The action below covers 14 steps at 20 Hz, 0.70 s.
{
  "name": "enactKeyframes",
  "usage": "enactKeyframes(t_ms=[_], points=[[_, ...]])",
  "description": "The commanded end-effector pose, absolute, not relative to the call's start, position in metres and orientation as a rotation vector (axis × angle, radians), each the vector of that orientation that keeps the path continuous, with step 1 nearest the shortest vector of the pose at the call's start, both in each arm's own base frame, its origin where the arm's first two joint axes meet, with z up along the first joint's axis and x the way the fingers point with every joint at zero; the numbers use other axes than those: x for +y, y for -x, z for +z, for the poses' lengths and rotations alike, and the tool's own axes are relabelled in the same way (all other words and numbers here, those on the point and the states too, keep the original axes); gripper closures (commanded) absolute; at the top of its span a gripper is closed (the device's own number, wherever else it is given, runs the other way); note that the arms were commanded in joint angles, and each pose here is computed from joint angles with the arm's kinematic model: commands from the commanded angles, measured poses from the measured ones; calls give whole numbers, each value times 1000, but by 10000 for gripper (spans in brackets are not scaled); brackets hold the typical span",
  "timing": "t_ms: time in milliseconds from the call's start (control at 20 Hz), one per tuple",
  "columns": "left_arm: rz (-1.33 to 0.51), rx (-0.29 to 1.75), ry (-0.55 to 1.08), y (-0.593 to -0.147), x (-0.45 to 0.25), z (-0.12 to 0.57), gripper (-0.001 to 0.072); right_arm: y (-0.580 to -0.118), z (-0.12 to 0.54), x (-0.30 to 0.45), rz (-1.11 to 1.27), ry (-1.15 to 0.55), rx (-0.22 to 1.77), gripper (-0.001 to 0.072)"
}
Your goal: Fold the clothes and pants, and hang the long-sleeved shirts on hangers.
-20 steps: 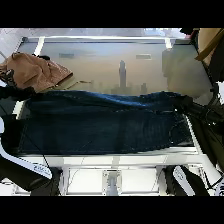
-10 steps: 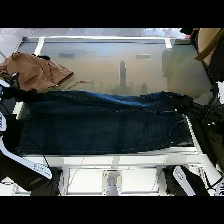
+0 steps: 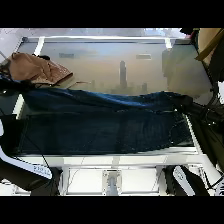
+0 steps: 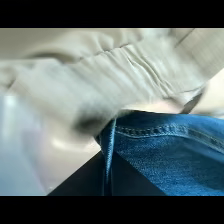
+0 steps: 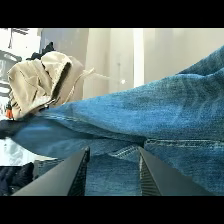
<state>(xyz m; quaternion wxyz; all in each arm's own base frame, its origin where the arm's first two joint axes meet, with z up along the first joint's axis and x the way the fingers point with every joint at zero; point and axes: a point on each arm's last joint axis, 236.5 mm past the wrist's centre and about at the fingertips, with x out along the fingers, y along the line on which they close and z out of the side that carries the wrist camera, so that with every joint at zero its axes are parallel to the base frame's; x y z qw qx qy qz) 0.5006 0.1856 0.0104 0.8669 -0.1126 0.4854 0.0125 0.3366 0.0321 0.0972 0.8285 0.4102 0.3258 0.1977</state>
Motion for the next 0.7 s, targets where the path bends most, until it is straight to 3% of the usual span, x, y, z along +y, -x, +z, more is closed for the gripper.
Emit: enactKeyframes(t_ms=[0,250,450,650], points=[[69,879,186,-497,197,82,685,-341,97,17,369,-755,706,364],[106,889,266,-483,202,91,685,-370,89,-69,-12,-683,625,394],[76,947,285,-483,189,71,685,-367,22,-62,23,-732,835,354],[57,989,299,-484,183,53,685,-394,-19,-82,15,-758,912,353]])
